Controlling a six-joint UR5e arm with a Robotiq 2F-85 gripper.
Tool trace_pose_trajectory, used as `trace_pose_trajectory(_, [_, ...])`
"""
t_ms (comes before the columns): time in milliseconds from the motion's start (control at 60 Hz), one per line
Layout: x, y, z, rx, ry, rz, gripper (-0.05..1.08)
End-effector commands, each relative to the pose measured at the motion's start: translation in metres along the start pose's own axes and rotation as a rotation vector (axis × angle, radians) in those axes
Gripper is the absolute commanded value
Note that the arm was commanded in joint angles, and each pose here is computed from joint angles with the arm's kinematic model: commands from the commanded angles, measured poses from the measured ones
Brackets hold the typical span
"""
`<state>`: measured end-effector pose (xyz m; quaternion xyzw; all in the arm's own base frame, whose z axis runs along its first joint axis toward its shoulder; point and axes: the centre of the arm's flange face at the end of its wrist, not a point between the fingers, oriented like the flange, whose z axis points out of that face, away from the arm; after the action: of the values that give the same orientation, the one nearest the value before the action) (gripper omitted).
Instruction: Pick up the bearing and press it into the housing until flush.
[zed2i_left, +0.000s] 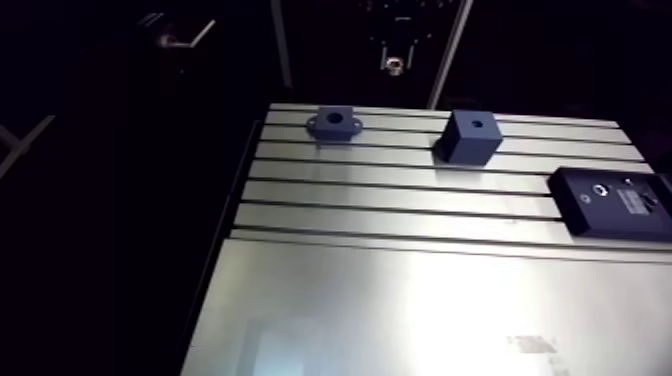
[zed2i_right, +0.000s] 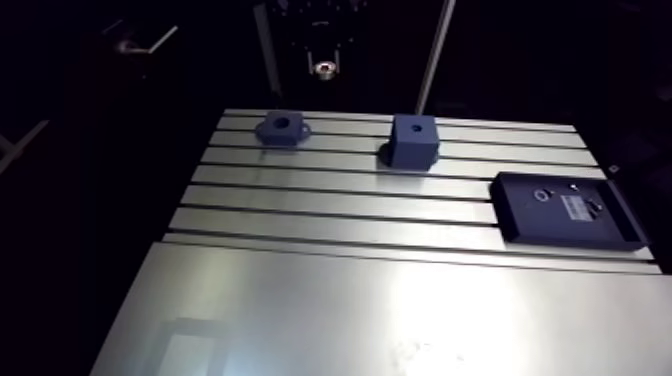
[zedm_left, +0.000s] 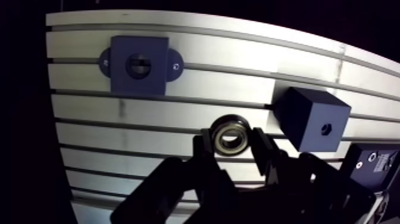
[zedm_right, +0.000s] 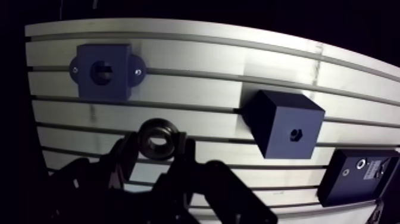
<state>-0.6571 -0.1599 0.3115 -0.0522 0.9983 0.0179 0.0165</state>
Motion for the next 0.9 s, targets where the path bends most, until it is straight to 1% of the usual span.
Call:
trace_pose_trajectory(17, [0.007, -0.014, 0.014, 0.001, -0.013, 0.018, 0.61])
trace_pose_trajectory(233, [0.012, -0.023, 0.029, 0.001, -0.023, 0.009, 0.61])
trace_pose_trajectory(283, [0.012, -0.030, 0.034, -0.005, -0.030, 0.010, 0.61])
trace_pose_trajectory(467, [0.016, -0.050, 0.041, -0.006, -0.033, -0.004, 0.61])
trace_pose_trajectory(583, [0.023, -0.062, 0.040, -0.007, -0.023, -0.007, 0.61])
trace_pose_trajectory(817, [0.030, -0.077, 0.051, -0.008, -0.028, -0.025, 0.62])
trace_pose_trajectory(900, [0.033, -0.081, 0.053, -0.010, -0.009, -0.033, 0.61])
